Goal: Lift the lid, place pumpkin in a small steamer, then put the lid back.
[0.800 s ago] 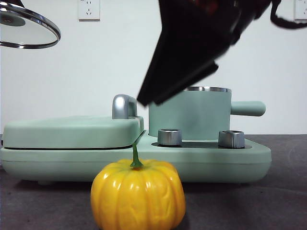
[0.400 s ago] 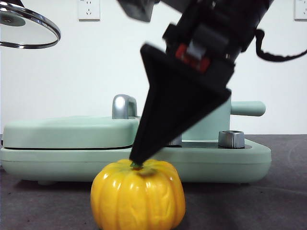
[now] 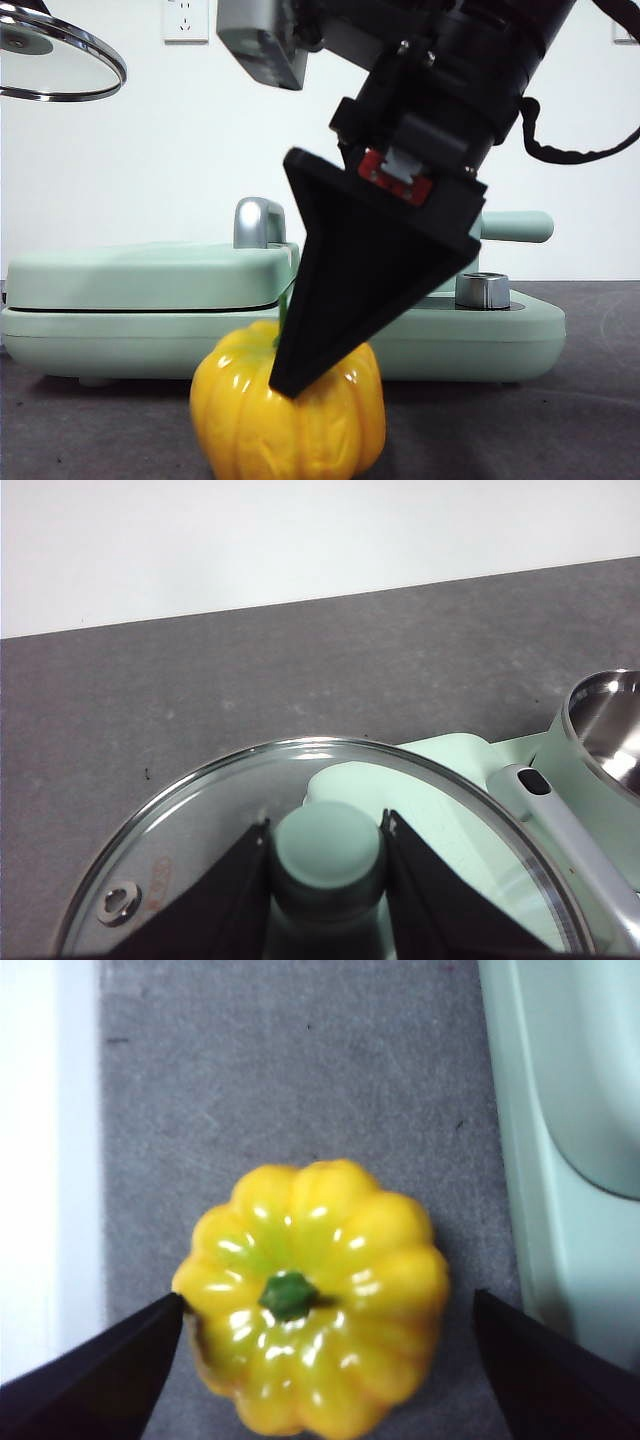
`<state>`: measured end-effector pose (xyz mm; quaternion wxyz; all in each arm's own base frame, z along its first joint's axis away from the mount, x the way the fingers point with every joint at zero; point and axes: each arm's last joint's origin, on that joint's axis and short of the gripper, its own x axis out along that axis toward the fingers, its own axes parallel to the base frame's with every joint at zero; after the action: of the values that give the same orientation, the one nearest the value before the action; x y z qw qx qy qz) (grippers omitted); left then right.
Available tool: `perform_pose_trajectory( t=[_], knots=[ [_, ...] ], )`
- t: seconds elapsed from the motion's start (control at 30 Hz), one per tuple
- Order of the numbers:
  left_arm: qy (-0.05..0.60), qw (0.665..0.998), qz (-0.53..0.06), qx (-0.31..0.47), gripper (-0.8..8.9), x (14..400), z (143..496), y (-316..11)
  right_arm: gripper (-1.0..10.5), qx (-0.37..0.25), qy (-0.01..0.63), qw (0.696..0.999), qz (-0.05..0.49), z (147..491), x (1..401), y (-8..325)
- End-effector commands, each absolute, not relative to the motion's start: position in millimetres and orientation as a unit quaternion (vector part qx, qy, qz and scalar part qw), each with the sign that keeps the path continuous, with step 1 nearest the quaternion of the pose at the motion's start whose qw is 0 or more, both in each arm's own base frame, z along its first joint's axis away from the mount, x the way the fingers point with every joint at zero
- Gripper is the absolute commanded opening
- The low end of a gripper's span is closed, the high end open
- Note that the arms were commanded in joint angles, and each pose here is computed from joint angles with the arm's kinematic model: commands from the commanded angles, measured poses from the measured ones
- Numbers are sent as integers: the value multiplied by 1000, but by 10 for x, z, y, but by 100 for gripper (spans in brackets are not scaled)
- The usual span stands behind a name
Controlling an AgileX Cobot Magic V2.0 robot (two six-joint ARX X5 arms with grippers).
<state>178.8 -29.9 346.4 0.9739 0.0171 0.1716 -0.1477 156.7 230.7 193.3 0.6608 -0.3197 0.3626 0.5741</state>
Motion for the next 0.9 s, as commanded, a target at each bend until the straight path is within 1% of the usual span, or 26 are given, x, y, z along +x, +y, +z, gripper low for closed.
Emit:
perform_pose_trajectory(
  t=[0.03, 0.4, 0.6, 0.8, 0.9],
  knots=[
    [145, 978, -148, 19, 11, 1785, 3552, -299, 466, -327, 362, 654, 578, 1896, 1573, 2374],
    [145, 978, -148, 19, 11, 1786, 3552, -299, 463, -322, 370, 648, 583, 1875, 1564, 2379],
    [145, 978, -148, 19, 11, 1785, 3552, -299, 407, -321, 386, 640, 582, 1861, 1538, 2363],
    [145, 978, -148, 19, 11, 1785, 3552, -299, 400, -299, 402, 649, 573, 1876, 1534, 2359],
    [145, 978, -148, 19, 11, 1786, 3552, -299, 400, -287, 408, 655, 567, 1942, 1522, 2342]
  ],
)
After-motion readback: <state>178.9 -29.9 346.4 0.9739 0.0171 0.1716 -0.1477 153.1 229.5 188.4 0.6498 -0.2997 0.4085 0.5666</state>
